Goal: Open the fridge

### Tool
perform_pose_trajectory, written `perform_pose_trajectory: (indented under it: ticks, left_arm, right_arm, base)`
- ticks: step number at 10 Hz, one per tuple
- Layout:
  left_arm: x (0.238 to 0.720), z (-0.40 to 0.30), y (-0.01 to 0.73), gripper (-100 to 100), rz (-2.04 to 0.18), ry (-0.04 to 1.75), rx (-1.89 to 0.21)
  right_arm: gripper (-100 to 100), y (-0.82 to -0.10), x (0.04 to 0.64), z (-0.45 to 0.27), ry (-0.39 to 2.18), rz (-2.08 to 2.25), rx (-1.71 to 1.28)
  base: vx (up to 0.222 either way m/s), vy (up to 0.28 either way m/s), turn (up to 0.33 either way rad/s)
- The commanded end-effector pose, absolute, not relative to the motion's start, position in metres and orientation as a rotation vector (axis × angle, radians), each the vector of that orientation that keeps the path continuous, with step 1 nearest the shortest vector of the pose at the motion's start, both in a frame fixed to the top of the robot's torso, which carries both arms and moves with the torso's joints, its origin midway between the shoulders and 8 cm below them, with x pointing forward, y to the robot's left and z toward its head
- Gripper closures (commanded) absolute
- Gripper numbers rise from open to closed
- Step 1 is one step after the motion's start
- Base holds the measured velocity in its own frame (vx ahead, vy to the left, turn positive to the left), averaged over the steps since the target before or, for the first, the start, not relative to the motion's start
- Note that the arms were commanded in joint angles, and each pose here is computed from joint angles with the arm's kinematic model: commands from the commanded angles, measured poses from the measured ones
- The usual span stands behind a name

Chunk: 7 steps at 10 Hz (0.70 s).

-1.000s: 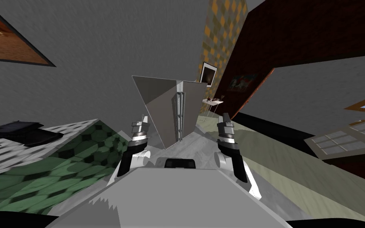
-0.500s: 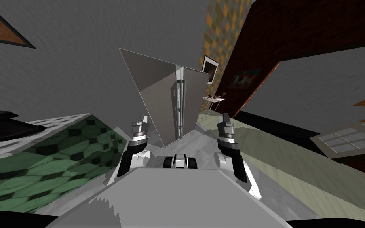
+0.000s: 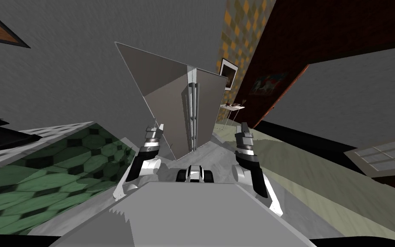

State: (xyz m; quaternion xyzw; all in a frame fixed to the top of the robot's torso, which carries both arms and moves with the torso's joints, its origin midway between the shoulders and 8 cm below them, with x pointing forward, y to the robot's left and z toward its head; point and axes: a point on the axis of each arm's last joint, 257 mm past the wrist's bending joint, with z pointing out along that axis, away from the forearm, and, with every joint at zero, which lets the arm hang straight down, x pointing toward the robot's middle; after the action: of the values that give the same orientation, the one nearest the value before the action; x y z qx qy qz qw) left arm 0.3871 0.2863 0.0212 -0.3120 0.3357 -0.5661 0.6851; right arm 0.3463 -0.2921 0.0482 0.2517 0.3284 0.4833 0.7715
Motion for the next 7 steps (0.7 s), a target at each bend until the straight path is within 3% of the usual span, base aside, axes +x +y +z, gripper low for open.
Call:
perform_pose_trajectory:
  ticks: [1, 7]
  left_arm:
    - [0.397, 0.024, 0.287, -100, -1.256, 0.783, -0.701]
    - [0.425, 0.040, 0.294, -100, -1.222, 0.827, -0.714]
  right_arm:
    - [0, -0.292, 0.346, 0.048, 0.712, 1.048, 0.546]
    - [0, -0.292, 0.346, 0.048, 0.712, 1.048, 0.546]
  base:
    - [0.042, -0.055, 0.017]
    - [0.054, -0.066, 0.032]
